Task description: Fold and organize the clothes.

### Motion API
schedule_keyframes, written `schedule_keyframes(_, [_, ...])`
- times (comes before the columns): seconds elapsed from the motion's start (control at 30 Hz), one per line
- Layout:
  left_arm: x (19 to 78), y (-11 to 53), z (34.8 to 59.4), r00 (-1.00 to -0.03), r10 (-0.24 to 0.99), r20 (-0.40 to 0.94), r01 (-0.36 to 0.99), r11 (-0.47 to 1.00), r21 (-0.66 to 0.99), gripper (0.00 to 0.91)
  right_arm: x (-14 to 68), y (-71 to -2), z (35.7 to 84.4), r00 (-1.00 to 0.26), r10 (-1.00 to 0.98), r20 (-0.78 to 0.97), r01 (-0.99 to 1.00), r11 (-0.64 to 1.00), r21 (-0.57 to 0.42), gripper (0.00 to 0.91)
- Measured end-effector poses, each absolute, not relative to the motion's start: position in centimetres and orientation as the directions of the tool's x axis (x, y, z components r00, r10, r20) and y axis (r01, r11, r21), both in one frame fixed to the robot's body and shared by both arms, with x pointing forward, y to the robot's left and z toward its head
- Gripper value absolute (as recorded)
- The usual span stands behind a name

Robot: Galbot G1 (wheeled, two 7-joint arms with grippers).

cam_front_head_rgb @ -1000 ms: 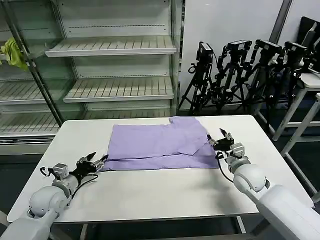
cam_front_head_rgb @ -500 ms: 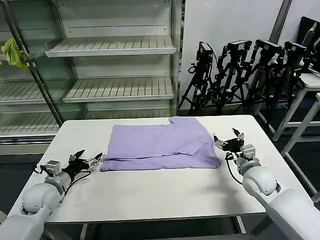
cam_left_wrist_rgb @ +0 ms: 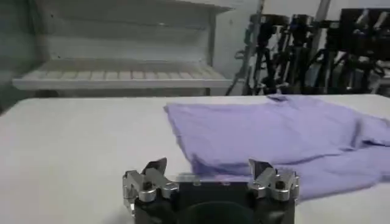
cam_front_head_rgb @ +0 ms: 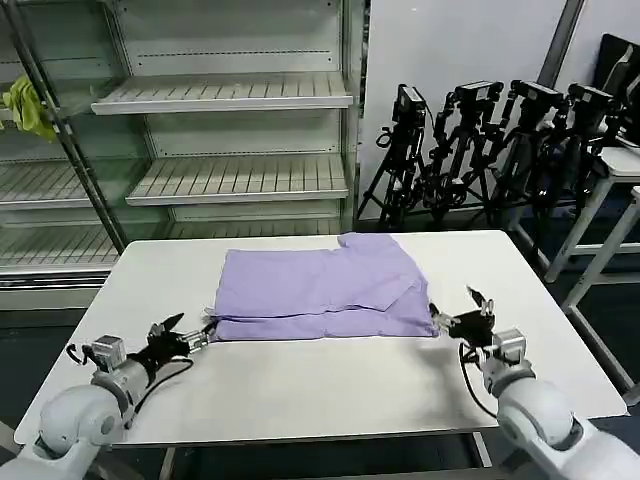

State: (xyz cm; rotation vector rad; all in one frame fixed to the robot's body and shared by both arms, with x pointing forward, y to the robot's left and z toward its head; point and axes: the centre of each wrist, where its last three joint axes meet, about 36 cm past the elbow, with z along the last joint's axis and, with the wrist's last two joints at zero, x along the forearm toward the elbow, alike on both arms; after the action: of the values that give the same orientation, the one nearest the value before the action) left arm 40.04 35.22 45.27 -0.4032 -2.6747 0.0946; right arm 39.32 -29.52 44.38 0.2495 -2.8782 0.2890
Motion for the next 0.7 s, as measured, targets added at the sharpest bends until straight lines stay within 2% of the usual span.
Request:
schedule_keyframes(0.5, [39.5,33.5,43.8,-0.850,0.330,0.410,0.284,0.943,-0.171,0.907,38.7,-28.9,42.0,-0.950,-0.143,0.278,-0.191,0.969,-0.155,0.907])
schedule_keyframes(0.6, [39.6,33.4,43.5,-0.849,0.332,0.412,0.284,0.943,-0.173,0.907,38.9,-28.8,41.3,-0.948,-0.141,0.285,-0.191,0.970,-0.153,0.856])
schedule_keyframes(0.63, [39.7,33.4,43.4,-0.849,0.331,0.412,0.284,0.943,-0.173,0.907,39.0,-28.8,41.1,-0.948,-0.140,0.287,-0.190,0.970,-0.153,0.806])
schedule_keyframes(0.7, [39.7,33.5,43.1,-0.849,0.328,0.414,0.282,0.944,-0.171,0.907,39.2,-28.6,40.6,-0.947,-0.142,0.290,-0.192,0.970,-0.151,0.766])
